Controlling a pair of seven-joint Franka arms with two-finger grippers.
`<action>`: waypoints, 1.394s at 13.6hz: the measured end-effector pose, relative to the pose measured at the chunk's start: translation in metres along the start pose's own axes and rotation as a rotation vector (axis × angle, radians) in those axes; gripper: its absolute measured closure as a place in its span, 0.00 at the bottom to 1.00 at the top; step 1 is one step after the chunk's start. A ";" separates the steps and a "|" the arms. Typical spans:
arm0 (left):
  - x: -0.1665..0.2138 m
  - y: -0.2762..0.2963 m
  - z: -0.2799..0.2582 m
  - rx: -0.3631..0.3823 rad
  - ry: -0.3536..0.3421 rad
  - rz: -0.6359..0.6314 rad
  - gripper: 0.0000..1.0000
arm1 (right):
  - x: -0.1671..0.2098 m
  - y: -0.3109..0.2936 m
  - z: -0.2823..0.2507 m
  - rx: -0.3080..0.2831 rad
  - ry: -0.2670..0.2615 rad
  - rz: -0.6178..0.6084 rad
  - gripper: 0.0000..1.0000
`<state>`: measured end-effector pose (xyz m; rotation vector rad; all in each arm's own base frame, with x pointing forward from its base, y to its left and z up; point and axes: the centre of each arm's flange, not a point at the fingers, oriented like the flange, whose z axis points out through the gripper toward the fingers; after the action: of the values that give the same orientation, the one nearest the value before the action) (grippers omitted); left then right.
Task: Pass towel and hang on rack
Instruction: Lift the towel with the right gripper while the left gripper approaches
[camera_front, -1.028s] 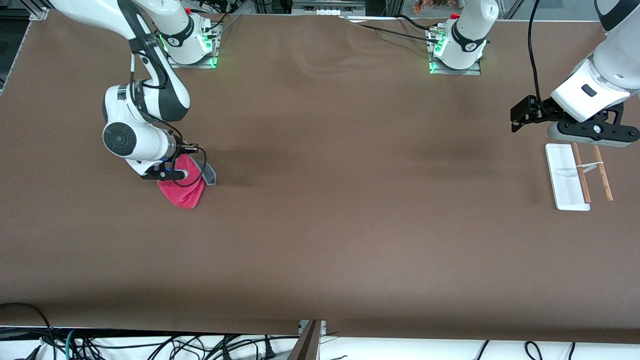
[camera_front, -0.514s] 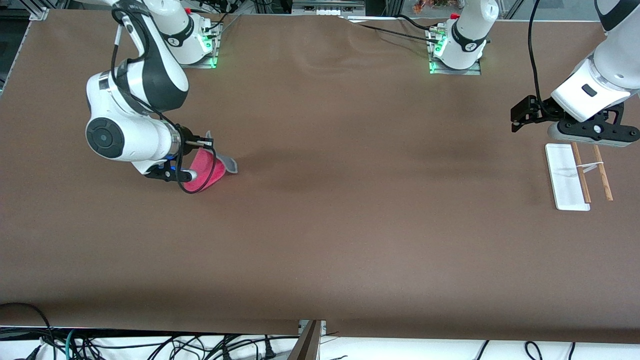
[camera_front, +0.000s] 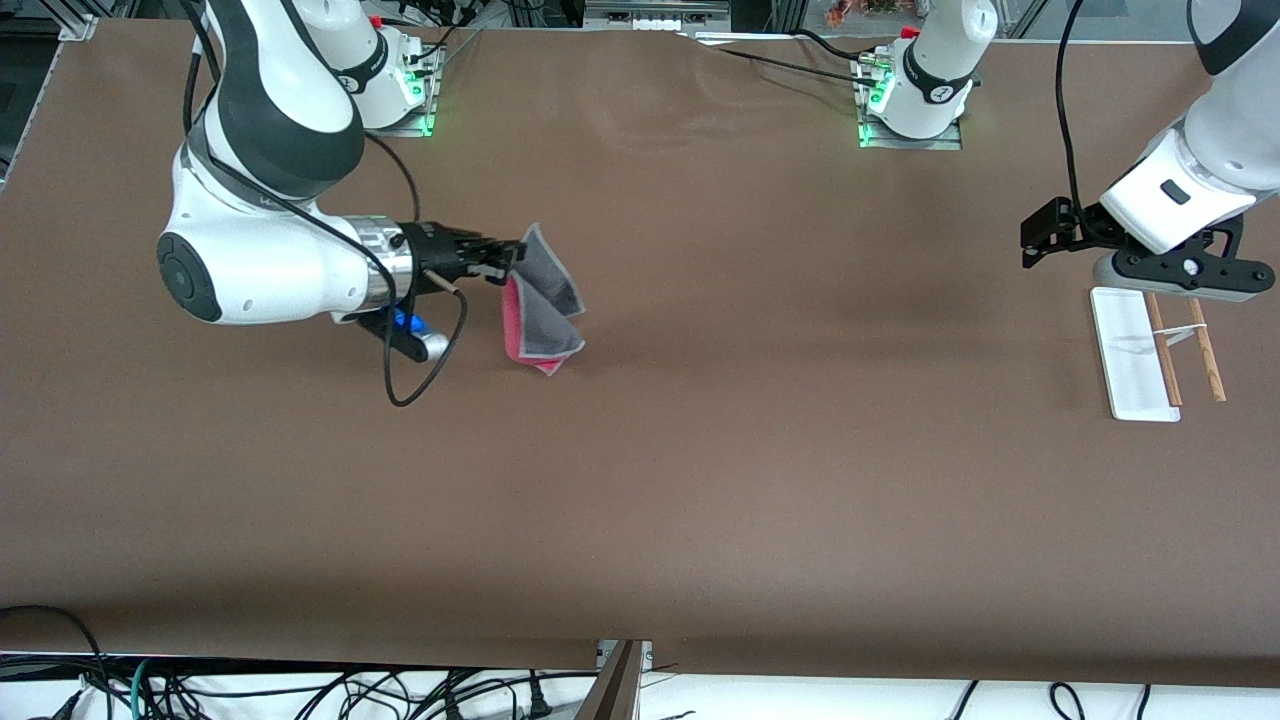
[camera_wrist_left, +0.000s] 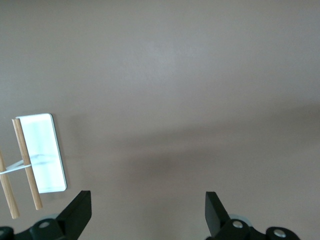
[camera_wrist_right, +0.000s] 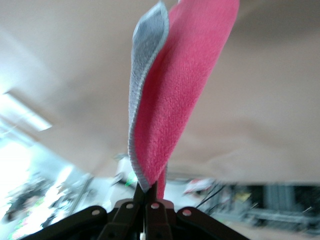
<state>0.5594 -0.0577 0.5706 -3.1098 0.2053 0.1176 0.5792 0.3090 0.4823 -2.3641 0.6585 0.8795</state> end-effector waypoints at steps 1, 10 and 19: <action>0.003 0.001 0.008 -0.012 -0.018 0.001 0.00 | -0.011 -0.012 -0.001 0.056 -0.035 0.035 0.99; 0.025 0.053 0.055 -0.292 -0.081 0.254 0.00 | -0.085 -0.102 0.021 0.511 -0.212 0.301 0.99; 0.069 0.046 0.117 -0.741 0.280 0.948 0.00 | -0.115 -0.124 0.055 0.605 -0.197 0.345 0.99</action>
<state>0.6129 -0.1092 0.4474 -3.3017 2.0227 -0.3018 0.5519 0.4640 0.5644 -1.6317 1.0917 0.8828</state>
